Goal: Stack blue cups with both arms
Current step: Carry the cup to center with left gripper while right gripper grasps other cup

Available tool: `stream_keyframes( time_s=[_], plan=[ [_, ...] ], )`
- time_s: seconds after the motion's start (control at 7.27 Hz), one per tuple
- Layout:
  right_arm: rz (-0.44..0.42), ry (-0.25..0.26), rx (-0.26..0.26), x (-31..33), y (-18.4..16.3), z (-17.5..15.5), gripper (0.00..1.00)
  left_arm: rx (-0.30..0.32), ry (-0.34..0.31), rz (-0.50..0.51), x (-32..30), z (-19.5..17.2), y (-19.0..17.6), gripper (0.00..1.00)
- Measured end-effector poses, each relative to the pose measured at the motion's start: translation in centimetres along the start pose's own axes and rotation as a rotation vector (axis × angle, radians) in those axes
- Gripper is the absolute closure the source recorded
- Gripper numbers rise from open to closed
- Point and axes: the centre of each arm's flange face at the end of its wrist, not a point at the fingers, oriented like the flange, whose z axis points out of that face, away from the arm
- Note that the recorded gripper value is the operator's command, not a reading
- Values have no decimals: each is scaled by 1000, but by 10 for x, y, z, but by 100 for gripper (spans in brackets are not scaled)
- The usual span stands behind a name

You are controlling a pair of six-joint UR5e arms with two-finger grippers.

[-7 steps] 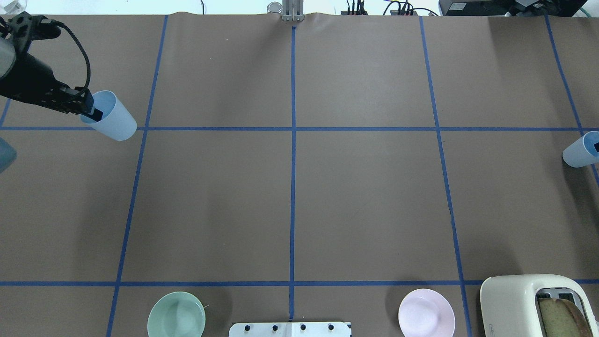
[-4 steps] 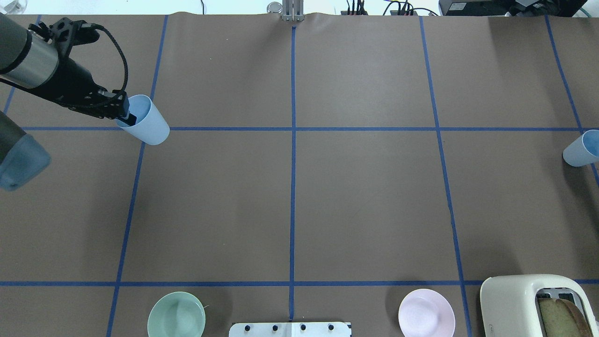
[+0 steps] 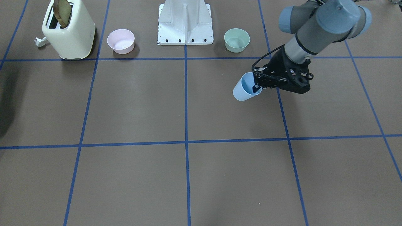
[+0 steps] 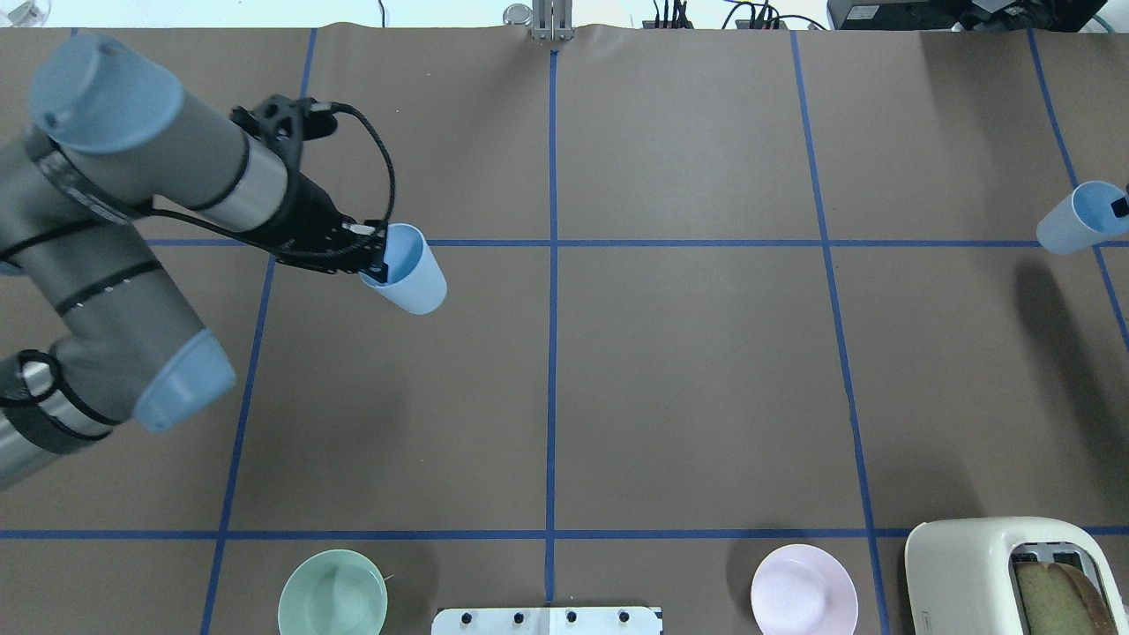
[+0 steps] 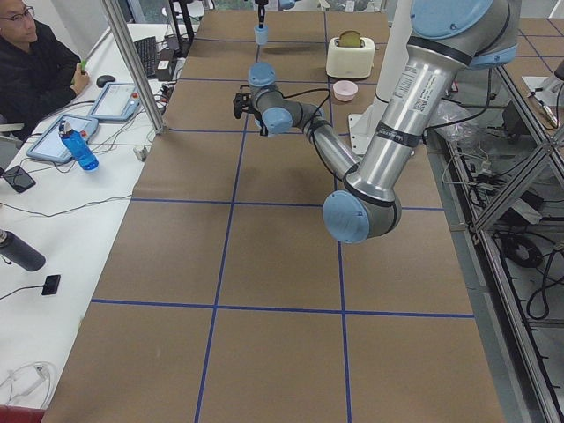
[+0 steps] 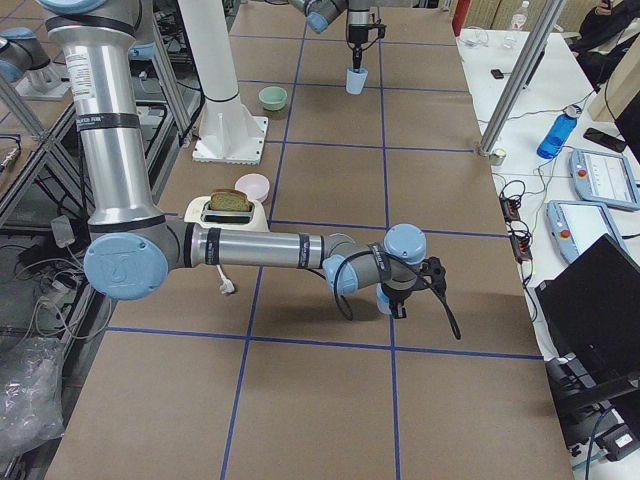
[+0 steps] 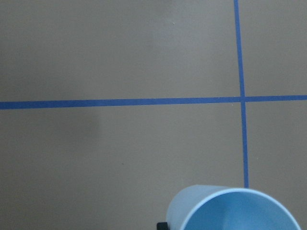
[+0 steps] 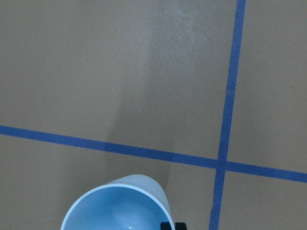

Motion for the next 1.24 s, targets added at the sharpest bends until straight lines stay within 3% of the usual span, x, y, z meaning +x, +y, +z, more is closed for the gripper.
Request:
stream_keyframes(
  time_s=[0.28, 0.69, 1.24],
  plan=[
    [38, -18, 2, -44, -45, -57, 100, 23, -14, -35, 60, 51, 28, 100],
    [92, -19, -11, -132, -89, -137, 100, 54, -49, -51, 99, 98, 40, 100],
    [183, -48, 19, -194, -96, -171, 100, 99, -98, -52, 96, 120, 34, 100]
  ],
)
